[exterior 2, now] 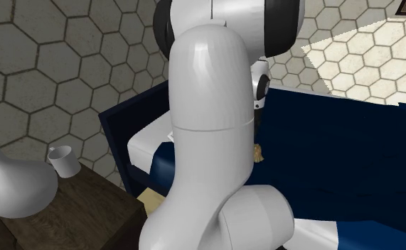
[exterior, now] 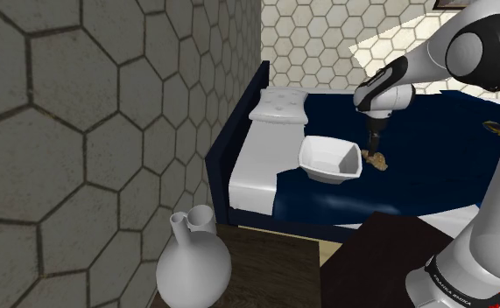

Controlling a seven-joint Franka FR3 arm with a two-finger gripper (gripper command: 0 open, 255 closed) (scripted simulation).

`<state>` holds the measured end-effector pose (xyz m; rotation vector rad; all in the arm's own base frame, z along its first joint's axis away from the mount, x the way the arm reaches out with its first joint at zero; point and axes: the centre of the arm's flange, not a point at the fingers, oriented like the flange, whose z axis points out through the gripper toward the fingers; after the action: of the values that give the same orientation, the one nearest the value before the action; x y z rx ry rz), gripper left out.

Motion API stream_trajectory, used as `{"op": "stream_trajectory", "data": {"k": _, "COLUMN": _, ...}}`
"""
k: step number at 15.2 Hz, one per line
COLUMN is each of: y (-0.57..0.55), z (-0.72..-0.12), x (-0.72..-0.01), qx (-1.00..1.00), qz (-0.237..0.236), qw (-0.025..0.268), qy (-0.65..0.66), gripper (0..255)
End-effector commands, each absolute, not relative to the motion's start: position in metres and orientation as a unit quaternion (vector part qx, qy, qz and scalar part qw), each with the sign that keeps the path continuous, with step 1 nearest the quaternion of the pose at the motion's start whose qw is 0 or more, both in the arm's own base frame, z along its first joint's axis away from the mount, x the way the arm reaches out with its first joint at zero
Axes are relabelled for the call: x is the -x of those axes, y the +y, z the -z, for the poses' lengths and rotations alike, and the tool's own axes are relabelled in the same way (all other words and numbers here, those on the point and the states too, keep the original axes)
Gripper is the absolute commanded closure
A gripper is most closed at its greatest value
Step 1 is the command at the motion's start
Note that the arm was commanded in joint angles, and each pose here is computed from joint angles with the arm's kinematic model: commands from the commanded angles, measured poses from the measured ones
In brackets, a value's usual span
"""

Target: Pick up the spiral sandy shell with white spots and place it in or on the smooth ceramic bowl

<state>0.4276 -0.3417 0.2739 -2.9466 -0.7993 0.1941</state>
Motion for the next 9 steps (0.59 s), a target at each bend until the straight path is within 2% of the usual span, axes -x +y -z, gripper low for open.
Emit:
{"op": "stream_trajectory", "data": {"k": 1, "y": -0.341, "z": -0.263, "x": -0.425, "qx": 0.962, "qz": -0.063, "qw": 0.041, "qy": -0.262, "gripper": 0}}
{"op": "stream_trajectory", "data": {"k": 9, "y": -0.341, "z": -0.250, "x": -0.423, "qx": 0.962, "qz": -0.063, "qw": 0.041, "qy": -0.262, "gripper": 0}}
